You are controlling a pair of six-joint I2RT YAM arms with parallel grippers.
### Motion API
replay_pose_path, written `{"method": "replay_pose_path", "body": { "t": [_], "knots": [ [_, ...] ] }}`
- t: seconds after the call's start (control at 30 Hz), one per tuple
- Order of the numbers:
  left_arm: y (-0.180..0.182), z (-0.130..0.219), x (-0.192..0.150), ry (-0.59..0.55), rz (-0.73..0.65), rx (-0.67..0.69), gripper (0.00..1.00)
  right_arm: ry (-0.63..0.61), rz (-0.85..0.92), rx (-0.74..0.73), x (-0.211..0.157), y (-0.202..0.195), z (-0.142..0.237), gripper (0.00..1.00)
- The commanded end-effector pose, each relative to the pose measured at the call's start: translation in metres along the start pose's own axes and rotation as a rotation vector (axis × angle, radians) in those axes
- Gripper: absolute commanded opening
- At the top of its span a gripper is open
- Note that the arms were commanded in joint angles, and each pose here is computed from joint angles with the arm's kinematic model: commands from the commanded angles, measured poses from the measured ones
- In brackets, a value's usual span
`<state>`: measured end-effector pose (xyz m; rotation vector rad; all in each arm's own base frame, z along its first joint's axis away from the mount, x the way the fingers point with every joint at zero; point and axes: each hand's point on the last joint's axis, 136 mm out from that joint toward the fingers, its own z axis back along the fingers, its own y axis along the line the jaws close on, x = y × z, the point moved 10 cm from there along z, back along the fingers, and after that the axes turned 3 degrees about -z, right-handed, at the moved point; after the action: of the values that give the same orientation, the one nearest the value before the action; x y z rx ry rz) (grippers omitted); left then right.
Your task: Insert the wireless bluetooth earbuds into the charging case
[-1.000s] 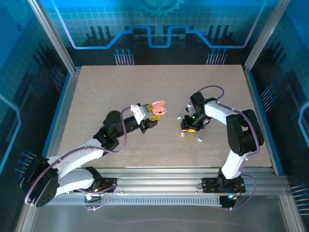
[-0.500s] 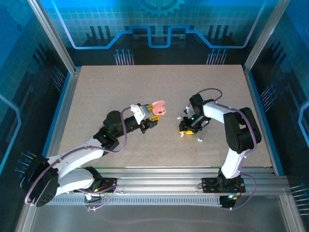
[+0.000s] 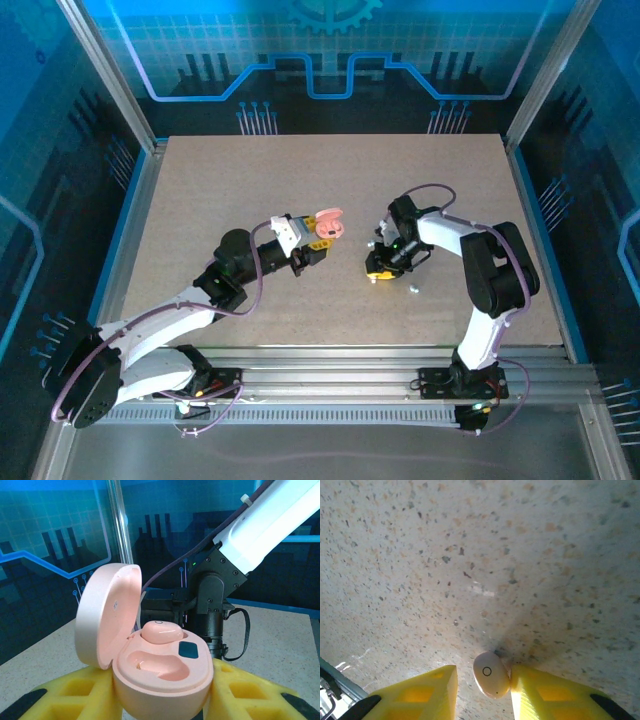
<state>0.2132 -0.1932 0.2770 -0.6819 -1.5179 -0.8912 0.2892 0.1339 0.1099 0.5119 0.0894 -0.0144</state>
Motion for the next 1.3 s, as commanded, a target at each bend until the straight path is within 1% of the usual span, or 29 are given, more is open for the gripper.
{"method": "replay_pose_path", "body": {
  "t": [0.0, 0.2, 0.43, 0.6, 0.73, 0.9, 1.13, 1.27],
  "knots": [
    [-0.001, -0.001, 0.005, -0.025, -0.019, -0.002, 0.39, 0.010, 0.020, 0.034, -0.002, 0.013, 0.003, 0.36],
    [-0.001, 0.000, 0.005, -0.024, -0.020, -0.001, 0.39, 0.025, 0.038, 0.048, -0.004, 0.020, 0.001, 0.36],
    [-0.001, -0.001, 0.004, -0.022, -0.021, 0.003, 0.39, 0.017, 0.060, 0.043, -0.006, 0.029, 0.009, 0.37],
    [-0.001, 0.001, 0.005, -0.025, -0.024, 0.009, 0.39, -0.029, 0.085, -0.058, -0.004, 0.031, 0.017, 0.37],
    [0.000, 0.004, 0.005, -0.032, -0.033, 0.030, 0.39, -0.021, 0.108, -0.179, -0.004, 0.036, 0.013, 0.37],
    [0.000, 0.008, 0.006, -0.040, -0.043, 0.053, 0.39, -0.014, 0.147, -0.278, -0.003, 0.047, 0.004, 0.37],
    [0.000, 0.012, 0.007, -0.052, -0.054, 0.083, 0.39, 0.016, 0.168, -0.373, -0.003, 0.059, -0.012, 0.36],
    [0.000, 0.013, 0.006, -0.049, -0.055, 0.084, 0.39, 0.030, 0.173, -0.394, -0.002, 0.062, -0.019, 0.35]
  ]
}}
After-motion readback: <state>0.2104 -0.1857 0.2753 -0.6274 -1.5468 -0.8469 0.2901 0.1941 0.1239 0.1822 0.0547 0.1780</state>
